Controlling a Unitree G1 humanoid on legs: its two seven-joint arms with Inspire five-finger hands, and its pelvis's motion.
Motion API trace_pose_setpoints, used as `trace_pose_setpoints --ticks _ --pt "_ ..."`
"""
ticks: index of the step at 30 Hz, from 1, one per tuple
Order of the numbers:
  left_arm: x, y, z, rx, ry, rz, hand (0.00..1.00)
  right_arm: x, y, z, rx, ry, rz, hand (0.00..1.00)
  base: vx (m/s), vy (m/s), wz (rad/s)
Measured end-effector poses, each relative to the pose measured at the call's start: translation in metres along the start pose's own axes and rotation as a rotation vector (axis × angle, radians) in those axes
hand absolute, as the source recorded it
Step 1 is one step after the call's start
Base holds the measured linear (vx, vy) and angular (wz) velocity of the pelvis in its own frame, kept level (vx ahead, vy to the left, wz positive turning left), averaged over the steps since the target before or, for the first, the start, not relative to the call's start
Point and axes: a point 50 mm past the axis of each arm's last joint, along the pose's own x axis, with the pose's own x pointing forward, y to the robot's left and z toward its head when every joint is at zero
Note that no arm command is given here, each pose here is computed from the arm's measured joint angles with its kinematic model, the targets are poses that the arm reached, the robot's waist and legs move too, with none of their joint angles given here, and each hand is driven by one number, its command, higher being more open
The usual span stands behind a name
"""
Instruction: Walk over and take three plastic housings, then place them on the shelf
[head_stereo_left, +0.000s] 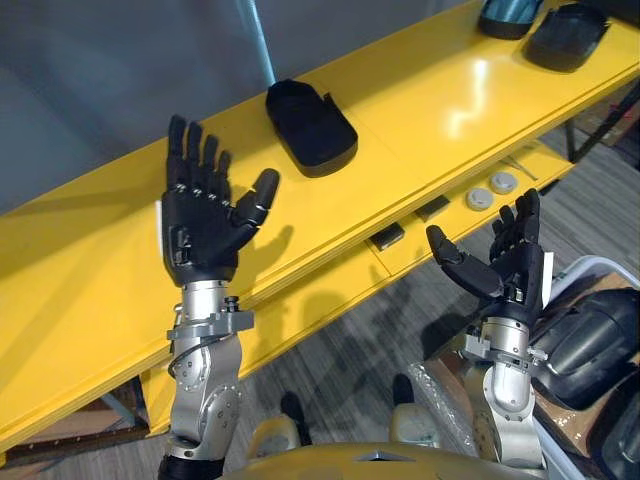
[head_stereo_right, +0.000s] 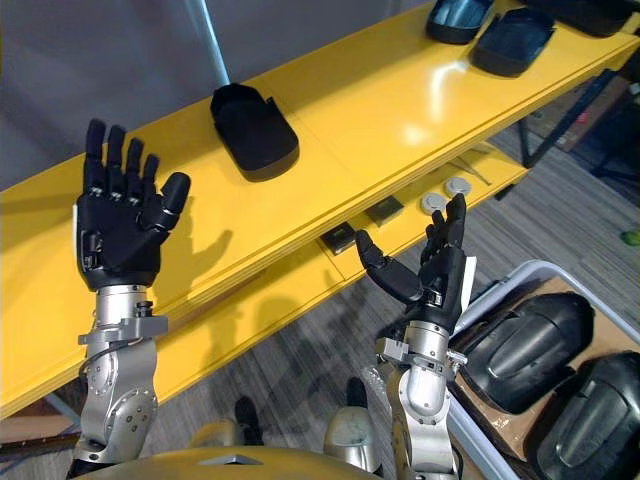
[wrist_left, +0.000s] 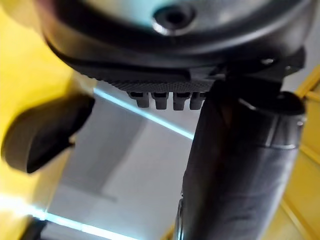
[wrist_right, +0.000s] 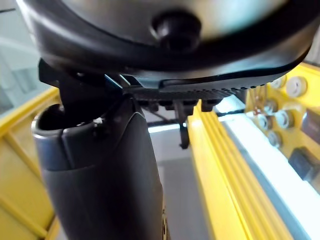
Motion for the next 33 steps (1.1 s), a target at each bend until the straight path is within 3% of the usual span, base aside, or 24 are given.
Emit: trace_pose_setpoints --ticks 6,12,17,20,24,33 --pt "-0.01 0.006 -0.015 -0.024 0.087 0.013 1.0 -0.029 -0.055 -0.006 -0.13 0.112 -0.156 1.0 0.02 0.052 -0.79" --pt "-0.008 0.005 -0.013 -0.066 0.06 -0.01 1.0 -0.046 -0.085 0.003 -0.069 0.134 -0.247 1.0 -0.01 0.031 -0.64" --pt "0.008 -0.006 -0.017 -0.194 0.012 -0.078 1.0 -0.043 -0.082 0.001 -0.002 0.133 -0.166 1.0 0.02 -0.028 -0.23" --pt "0.015 -0.002 -0.009 -0.226 -0.058 -0.04 1.0 -0.026 -0.066 0.003 0.062 0.062 -0.093 1.0 -0.03 0.023 -0.29" --pt "0.003 0.022 0.011 -0.161 -0.124 0.097 1.0 0.011 -0.024 -0.002 0.152 0.007 0.06 1.0 -0.12 0.196 -0.71" --pt "-0.022 0.034 0.035 -0.172 -0.139 0.035 1.0 -0.009 -0.007 -0.02 0.222 0.121 0.009 1.0 -0.08 0.113 0.08"
